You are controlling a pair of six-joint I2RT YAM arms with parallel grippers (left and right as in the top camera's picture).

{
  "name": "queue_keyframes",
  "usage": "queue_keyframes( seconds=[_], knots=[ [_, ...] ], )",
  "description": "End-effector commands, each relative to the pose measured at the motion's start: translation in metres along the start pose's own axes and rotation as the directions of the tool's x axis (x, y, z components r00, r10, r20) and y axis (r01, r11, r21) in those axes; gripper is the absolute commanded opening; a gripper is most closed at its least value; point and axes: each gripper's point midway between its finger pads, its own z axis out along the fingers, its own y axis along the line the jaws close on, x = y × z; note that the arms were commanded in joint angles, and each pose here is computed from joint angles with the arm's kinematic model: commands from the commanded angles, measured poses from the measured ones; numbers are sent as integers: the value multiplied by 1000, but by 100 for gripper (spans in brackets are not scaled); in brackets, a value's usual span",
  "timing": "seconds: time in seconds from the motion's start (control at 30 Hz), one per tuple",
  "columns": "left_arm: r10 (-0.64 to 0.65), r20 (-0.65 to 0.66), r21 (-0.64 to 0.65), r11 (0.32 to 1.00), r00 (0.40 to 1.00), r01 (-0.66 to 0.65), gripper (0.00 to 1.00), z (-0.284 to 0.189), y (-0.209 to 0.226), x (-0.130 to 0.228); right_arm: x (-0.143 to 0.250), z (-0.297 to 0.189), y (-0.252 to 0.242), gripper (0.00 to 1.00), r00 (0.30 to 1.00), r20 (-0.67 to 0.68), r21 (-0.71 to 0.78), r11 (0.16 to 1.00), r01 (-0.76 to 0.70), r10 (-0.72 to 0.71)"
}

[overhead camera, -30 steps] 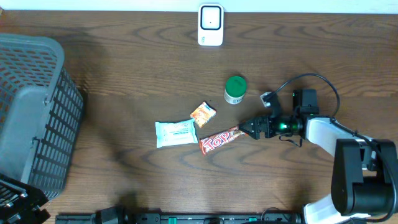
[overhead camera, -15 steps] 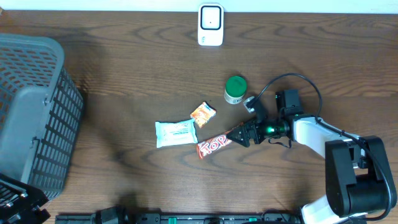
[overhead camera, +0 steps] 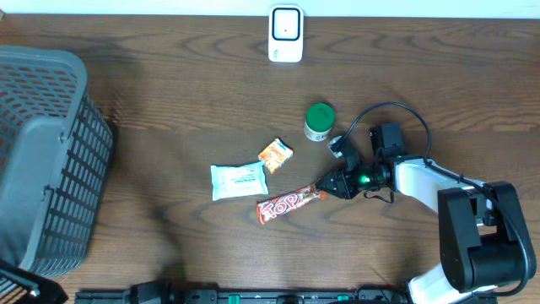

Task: Scan the item barcode
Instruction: 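Lower the right gripper and grasp the Top bar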

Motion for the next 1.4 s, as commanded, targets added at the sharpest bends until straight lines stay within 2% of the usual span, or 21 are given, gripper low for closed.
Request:
queue_keyframes(
  seconds=[0.0,0.03,0.07,0.1,0.37,0.4,0.47,0.57,0.6,0.63,0.67,0.77,0.93,0.97,1.0,1.03,1.07,1.1,1.13,1.27,1.37],
  knots=[
    [-15,8,15,1000,1000,15,83,-4,-1,-3,4,3,3,17,1000,-12,-17,1000,4,-4],
    [-16,9,15,1000,1000,16,83,-4,-1,-3,4,3,3,14,1000,-13,-17,1000,4,-4],
    [-16,9,15,1000,1000,16,83,-4,-1,-3,4,3,3,4,1000,-12,-16,1000,4,-5],
    [-16,9,15,1000,1000,16,83,-4,-1,-3,4,3,3,1,1000,-12,-17,1000,3,-3],
    [-16,10,15,1000,1000,16,83,-4,-1,-3,-8,1,12,1,997,17,-70,995,-69,71],
    [-16,9,15,1000,1000,15,83,-4,-1,-3,-13,-1,16,4,995,23,-88,992,-91,94],
    [-15,9,15,1000,1000,15,83,-4,-1,-3,-18,-5,19,31,990,14,-88,987,-137,139],
    [-15,9,15,1000,1000,15,84,-4,-1,-3,-19,-14,21,52,985,-31,-32,985,-172,171],
    [-16,9,15,1000,1000,16,84,-4,-1,-3,-20,-18,20,68,983,-49,13,984,-177,177],
    [-16,9,15,1000,1000,16,84,-4,-1,-3,-20,-22,19,95,981,-66,62,982,-178,182],
    [-16,9,15,1000,1000,16,84,-4,-1,-3,-20,-27,17,99,978,-78,117,976,-182,192],
    [-16,9,15,1000,1000,16,84,-4,-1,-3,-20,-39,19,99,977,-118,295,946,-135,176],
    [-16,9,15,1000,1000,16,84,-4,-1,-3,-13,-30,50,99,966,-252,407,899,163,-61],
    [-16,9,15,1000,1000,16,84,-4,-1,-3,-11,-25,54,98,955,-279,419,883,212,-97],
    [-16,9,15,1000,1000,16,84,-4,-1,-3,-9,-20,57,68,942,-307,436,860,266,-135],
    [-16,9,15,1000,1000,16,84,-4,-1,-3,-7,-15,59,33,933,-325,450,843,295,-153],
    [-16,9,15,1000,1000,16,84,-4,-1,-3,-5,-10,63,15,929,-334,462,831,309,-160],
    [-16,9,15,1000,1000,16,84,-4,-1,-3,-2,-5,68,4,928,-339,469,827,312,-158],
    [-16,9,15,1000,1000,16,84,-4,-1,-3,1,-1,73,1,930,-337,470,830,300,-145],
    [-16,9,15,1000,1000,16,84,-4,-1,-3,8,7,86,1,965,-263,515,846,139,2],
    [-16,9,15,1000,1000,16,84,-4,-1,-3,12,1,79,2,968,-113,620,777,-108,224]
  ],
)
